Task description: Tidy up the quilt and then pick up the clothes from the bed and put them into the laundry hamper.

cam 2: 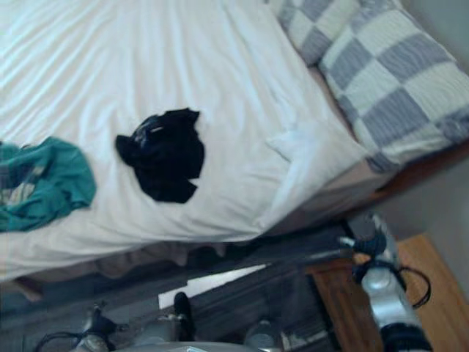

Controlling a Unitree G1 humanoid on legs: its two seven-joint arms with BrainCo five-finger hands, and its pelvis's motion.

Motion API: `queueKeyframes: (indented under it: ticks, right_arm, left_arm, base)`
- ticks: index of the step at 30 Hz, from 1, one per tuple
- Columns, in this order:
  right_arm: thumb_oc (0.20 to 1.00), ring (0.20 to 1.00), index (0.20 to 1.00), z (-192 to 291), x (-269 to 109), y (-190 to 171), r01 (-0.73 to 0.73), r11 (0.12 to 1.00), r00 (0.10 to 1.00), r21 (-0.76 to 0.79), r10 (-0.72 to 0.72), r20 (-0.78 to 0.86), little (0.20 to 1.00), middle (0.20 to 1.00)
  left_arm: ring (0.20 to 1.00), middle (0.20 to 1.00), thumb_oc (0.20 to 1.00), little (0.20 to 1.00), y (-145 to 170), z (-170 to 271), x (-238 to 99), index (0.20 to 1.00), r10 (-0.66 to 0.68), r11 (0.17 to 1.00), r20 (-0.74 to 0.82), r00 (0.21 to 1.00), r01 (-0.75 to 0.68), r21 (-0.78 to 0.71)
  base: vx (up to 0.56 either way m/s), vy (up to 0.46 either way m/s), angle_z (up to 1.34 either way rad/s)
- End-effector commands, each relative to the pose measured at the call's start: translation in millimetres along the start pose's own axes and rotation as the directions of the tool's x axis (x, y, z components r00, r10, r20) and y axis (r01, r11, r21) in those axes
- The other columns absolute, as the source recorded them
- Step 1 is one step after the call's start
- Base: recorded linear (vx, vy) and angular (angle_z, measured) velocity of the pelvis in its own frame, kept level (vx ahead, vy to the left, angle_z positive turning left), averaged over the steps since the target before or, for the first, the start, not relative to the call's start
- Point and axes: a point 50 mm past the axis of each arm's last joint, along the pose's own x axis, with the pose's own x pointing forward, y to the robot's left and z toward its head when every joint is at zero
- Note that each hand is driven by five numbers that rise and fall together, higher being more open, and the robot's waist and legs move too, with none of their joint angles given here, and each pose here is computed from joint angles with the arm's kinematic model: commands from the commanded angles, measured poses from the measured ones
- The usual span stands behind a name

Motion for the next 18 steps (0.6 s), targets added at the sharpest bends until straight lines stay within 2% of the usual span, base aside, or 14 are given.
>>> queueKeyframes:
  ticks: [1,5,8,16,18]
  right_arm:
    - [1.000,1.000,1.000,24.1,33.0,-54.3,0.202,0.976,0.978,-0.078,-0.196,0.072,1.000,1.000]
    - [1.000,1.000,1.000,24.5,45.5,-86.4,0.268,0.951,0.963,-0.156,-0.262,0.061,1.000,1.000]
    - [1.000,1.000,1.000,41.0,58.4,-91.9,0.263,0.952,0.964,-0.155,-0.255,0.071,1.000,1.000]
    - [1.000,1.000,1.000,119.3,89.2,-96.6,0.263,0.945,0.953,-0.192,-0.224,0.204,1.000,1.000]
    - [1.000,1.000,1.000,124.9,97.7,-107.4,0.280,0.937,0.956,-0.210,-0.252,0.151,1.000,1.000]
  left_arm:
    - [1.000,1.000,1.000,1.000,16.2,2.9,4.0,1.000,0.052,0.998,0.029,0.998,-0.053,0.042]
    - [1.000,1.000,1.000,1.000,29.5,0.7,7.8,1.000,0.064,0.991,0.030,0.997,-0.067,0.112]
    - [1.000,1.000,1.000,1.000,29.8,-1.1,7.1,1.000,0.063,0.992,0.035,0.997,-0.066,0.103]
    - [1.000,1.000,1.000,1.000,11.3,23.3,2.9,1.000,0.044,0.998,0.130,0.991,-0.048,0.034]
    - [1.000,1.000,1.000,1.000,10.0,50.5,2.4,1.000,0.044,0.999,0.215,0.976,-0.050,0.019]
  base:
    - [0.21,-0.380,0.89]
    - [0.20,-0.337,1.11]
    - [0.13,-0.379,0.79]
    - [-0.01,-0.181,0.10]
    - [-0.16,-0.187,-0.16]
